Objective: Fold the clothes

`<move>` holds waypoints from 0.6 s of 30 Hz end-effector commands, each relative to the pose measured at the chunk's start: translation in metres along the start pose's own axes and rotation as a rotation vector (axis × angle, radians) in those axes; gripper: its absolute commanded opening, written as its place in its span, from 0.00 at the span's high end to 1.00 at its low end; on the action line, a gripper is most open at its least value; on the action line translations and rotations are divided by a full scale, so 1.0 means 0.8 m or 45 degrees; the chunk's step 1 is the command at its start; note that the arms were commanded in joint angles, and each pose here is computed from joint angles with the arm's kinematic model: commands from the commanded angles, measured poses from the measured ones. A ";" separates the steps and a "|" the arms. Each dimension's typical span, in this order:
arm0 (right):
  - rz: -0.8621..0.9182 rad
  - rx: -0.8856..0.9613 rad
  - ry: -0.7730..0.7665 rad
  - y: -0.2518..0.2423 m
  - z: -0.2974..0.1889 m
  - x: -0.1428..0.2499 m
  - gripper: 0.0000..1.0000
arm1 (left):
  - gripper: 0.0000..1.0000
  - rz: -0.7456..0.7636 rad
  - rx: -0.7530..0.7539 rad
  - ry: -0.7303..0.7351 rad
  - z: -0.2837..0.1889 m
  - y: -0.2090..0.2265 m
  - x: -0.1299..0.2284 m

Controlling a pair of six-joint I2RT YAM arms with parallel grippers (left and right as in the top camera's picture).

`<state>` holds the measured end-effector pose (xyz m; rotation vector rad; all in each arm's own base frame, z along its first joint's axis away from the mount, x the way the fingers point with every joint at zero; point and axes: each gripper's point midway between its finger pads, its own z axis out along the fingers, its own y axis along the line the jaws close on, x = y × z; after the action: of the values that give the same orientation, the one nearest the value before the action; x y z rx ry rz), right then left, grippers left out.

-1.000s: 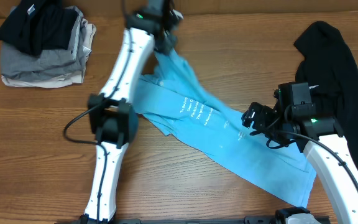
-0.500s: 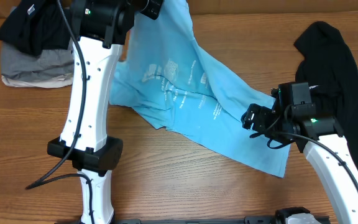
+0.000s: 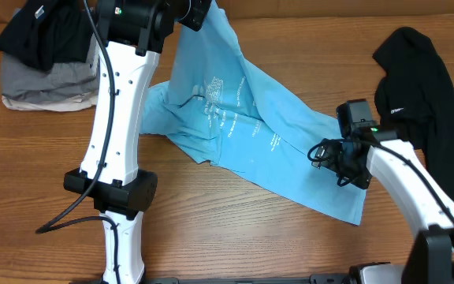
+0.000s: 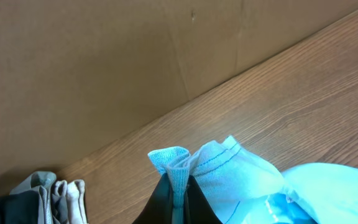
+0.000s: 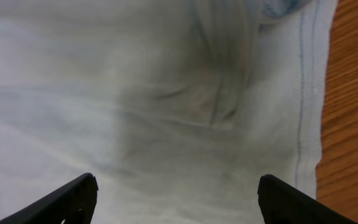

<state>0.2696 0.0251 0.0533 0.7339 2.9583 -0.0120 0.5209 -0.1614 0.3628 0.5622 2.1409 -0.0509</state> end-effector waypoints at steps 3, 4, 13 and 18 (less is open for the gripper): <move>0.087 0.152 -0.021 -0.023 0.019 -0.007 0.15 | 0.96 0.011 -0.025 0.000 -0.001 0.007 0.000; 0.087 0.158 -0.029 -0.023 0.020 -0.009 0.15 | 0.96 0.011 -0.025 0.000 -0.001 0.007 0.000; 0.098 0.145 -0.068 -0.016 0.036 -0.025 0.24 | 0.96 0.011 -0.024 0.005 -0.001 0.007 0.001; 0.144 0.150 -0.066 -0.028 0.051 -0.029 0.27 | 0.96 0.011 -0.022 0.013 -0.001 0.007 0.003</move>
<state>0.2902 0.0042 0.0227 0.8486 2.8839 -0.1549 0.5197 -0.1609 0.3611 0.5642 2.1494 -0.0502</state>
